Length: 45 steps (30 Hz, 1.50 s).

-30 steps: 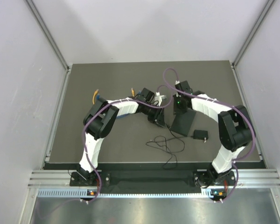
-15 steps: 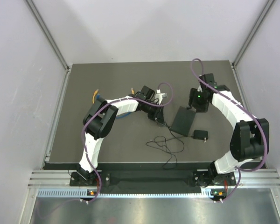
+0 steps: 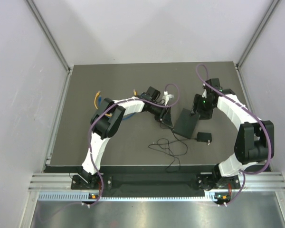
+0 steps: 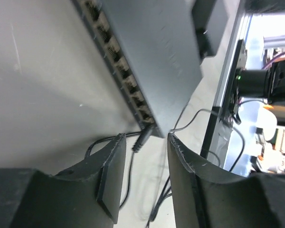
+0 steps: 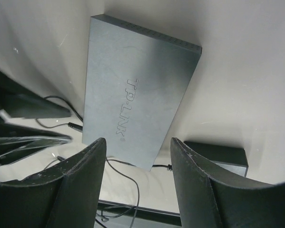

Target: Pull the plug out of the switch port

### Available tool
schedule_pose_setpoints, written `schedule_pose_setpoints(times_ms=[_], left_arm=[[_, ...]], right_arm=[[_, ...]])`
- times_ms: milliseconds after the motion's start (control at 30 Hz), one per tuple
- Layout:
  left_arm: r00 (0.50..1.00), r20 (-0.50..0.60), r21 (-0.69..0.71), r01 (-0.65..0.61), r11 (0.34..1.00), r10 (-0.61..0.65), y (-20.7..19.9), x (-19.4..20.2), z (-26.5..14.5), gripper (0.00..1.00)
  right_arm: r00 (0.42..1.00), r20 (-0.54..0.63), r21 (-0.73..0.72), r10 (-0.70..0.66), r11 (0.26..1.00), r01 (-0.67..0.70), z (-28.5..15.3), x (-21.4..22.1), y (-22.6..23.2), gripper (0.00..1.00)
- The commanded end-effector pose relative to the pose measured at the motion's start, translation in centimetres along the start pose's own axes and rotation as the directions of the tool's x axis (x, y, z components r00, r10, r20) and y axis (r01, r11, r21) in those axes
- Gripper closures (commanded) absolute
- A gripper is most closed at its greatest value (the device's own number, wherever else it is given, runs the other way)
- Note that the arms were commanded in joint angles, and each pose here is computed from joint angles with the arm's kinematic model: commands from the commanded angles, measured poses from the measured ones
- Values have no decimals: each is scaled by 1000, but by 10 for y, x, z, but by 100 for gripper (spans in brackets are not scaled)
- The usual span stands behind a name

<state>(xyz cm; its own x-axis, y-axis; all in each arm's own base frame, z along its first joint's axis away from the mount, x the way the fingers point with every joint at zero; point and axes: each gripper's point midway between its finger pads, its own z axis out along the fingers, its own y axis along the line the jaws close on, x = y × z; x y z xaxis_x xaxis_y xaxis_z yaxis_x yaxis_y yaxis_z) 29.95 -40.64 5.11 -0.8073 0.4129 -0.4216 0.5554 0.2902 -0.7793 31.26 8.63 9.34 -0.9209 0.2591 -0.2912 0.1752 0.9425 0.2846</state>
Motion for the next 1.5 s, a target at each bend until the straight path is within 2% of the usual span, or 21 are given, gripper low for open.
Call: schedule_pose_setpoints(times_ms=[0, 233, 367, 567, 700, 733, 833, 933, 1167, 1300, 1467], left_arm=[[998, -21, 80, -61, 995, 63, -10, 1, 5, 53], [994, -71, 70, -74, 995, 79, -7, 16, 17, 54], [992, -96, 58, -71, 996, 76, -3, 27, 16, 63], [993, -93, 78, -70, 994, 77, -7, 31, 15, 71], [994, -91, 77, -49, 996, 56, -4, 31, 18, 82], [995, -89, 72, -48, 996, 54, -3, 31, 19, 90], [997, -66, 77, -32, 996, 37, -4, 27, 19, 100], [999, -34, 107, -21, 994, 25, -10, 22, 21, 100], [999, 36, 148, 3, 989, -9, -15, 25, 25, 100], [996, 88, 114, 3, 993, -13, -15, 22, 27, 100], [991, 136, 111, -5, 994, -10, -14, 18, 32, 100]], right_arm=[[999, 33, -26, -2, 1000, 3, -12, -8, 1, 43], [1000, 3, -9, 10, 1000, -10, -5, -1, -11, 43], [1000, -10, -10, 12, 1000, -12, 3, -3, -11, 43], [998, -68, -5, 15, 1000, -15, 22, 2, -14, 43], [996, -89, -17, 14, 1000, -15, 26, 4, -13, 44], [997, -79, -8, 6, 1000, -7, 25, 0, -12, 44], [999, -34, 62, -19, 998, 21, 12, -12, -16, 44], [999, -11, 77, -43, 996, 43, 0, -16, -7, 42], [993, -57, -4, -101, 995, 101, 2, 6, 35, 37], [991, -85, -16, -101, 995, 100, 6, 18, 43, 37], [994, -62, 72, -91, 993, 95, 7, 20, 45, 43]])
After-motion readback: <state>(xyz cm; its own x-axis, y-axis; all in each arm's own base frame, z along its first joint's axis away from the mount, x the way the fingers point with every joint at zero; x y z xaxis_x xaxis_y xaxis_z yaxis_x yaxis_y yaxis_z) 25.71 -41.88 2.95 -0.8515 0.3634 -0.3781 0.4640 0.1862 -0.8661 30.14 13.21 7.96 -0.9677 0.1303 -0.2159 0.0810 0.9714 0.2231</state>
